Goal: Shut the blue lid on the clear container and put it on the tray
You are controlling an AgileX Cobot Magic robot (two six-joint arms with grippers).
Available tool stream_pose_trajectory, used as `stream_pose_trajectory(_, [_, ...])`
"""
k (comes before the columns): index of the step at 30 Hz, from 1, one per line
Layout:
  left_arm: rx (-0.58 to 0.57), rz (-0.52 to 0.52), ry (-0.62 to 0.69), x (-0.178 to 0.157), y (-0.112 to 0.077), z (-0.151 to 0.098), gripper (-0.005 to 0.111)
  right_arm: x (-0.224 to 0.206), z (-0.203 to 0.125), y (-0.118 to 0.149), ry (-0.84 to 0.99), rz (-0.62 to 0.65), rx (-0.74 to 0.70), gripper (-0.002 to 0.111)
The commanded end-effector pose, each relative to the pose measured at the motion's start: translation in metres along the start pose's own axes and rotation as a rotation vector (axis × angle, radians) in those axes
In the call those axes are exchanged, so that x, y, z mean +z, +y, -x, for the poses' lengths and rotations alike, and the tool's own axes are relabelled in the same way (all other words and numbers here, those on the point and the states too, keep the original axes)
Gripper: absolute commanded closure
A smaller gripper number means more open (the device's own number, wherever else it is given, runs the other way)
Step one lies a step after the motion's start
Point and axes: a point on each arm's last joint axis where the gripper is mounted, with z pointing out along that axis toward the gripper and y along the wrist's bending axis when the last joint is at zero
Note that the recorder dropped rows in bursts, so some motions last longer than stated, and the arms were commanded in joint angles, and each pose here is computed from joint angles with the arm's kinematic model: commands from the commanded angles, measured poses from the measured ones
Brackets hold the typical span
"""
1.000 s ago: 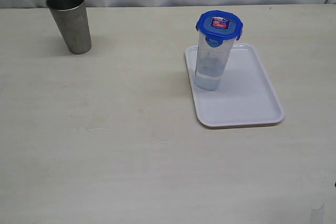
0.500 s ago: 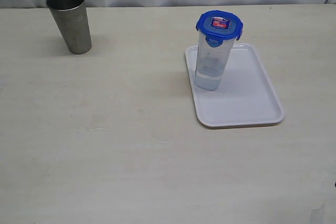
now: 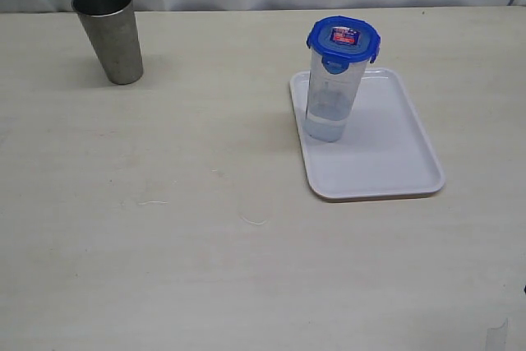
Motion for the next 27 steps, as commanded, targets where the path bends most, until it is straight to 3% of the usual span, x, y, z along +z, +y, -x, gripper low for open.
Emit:
stream_pose_trajectory(1, [0.009, 0.047, -0.066, 0.000, 0.003, -0.001, 0.107, 0.000, 0.000, 0.000, -0.005, -0.005, -0.001, 0.104])
stream_pose_trajectory(19, [0.013, 0.055, -0.076, 0.001, 0.005, -0.002, 0.107, 0.000, 0.000, 0.000, -0.005, -0.005, -0.001, 0.104])
stream_pose_trajectory(22, [0.011, 0.072, -0.068, 0.006, 0.018, -0.009, 0.107, 0.000, 0.000, 0.000, -0.005, -0.005, -0.001, 0.104])
stream_pose_trajectory(27, [0.003, 0.179, -0.006, 0.017, 0.058, -0.031, 0.107, 0.000, 0.000, 0.000, -0.005, -0.005, -0.001, 0.104])
